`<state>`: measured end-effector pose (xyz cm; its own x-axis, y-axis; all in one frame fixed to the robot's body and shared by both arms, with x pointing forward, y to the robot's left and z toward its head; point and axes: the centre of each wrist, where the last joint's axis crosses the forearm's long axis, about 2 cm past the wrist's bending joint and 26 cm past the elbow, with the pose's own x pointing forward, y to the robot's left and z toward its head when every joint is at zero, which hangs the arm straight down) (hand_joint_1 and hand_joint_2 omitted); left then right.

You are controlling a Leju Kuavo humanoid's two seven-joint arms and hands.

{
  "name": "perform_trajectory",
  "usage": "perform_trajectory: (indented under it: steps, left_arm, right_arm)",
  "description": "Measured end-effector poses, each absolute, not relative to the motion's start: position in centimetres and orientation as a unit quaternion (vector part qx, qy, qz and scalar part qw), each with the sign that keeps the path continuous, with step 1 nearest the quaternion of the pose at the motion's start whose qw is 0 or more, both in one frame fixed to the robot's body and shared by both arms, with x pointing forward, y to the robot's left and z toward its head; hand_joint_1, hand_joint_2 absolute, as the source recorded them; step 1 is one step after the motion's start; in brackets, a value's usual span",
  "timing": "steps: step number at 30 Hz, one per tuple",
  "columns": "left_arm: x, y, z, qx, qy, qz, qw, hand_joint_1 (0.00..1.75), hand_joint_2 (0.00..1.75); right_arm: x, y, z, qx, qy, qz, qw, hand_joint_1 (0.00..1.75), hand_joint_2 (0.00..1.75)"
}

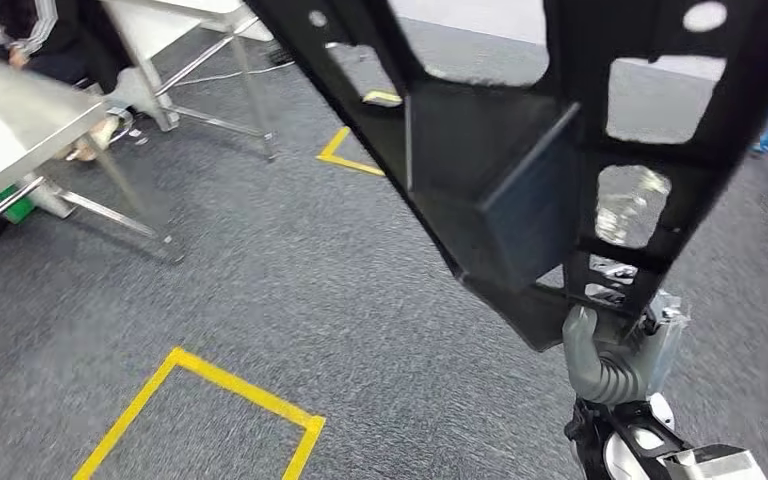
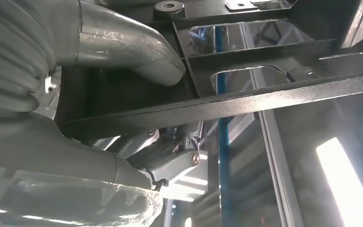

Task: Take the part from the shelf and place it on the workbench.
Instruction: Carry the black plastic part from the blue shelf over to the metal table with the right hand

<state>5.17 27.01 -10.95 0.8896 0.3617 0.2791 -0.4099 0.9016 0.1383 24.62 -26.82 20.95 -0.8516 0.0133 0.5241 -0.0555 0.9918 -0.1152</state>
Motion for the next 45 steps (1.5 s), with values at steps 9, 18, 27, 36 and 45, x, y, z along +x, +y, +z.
perform_trajectory:
  steps: [9,18,27,36,45]
  left_arm:
    - [5.0,27.2,-11.0,0.096,-0.114,0.190,0.970,0.00,1.75]
    - [4.5,27.4,-11.1,0.097,-0.111,0.185,0.972,0.00,1.75]
    - [4.7,27.5,-11.0,0.103,-0.112,0.186,0.971,0.00,1.75]
    - [4.9,27.7,-11.0,0.111,-0.119,0.191,0.968,0.00,1.75]
    - [4.8,27.5,-11.0,0.111,-0.145,0.190,0.965,0.00,1.75]
  right_arm:
    - [24.7,-26.8,20.0,0.006,-0.955,0.060,0.291,1.75,1.75]
    - [24.5,-27.0,19.7,0.005,-0.954,0.061,0.295,1.75,1.75]
    - [24.5,-27.1,19.7,0.005,-0.953,0.062,0.295,1.75,1.75]
    - [24.4,-27.1,19.7,0.005,-0.953,0.064,0.295,1.75,1.75]
    - [24.0,-27.2,19.3,0.003,-0.951,0.066,0.301,1.75,1.75]
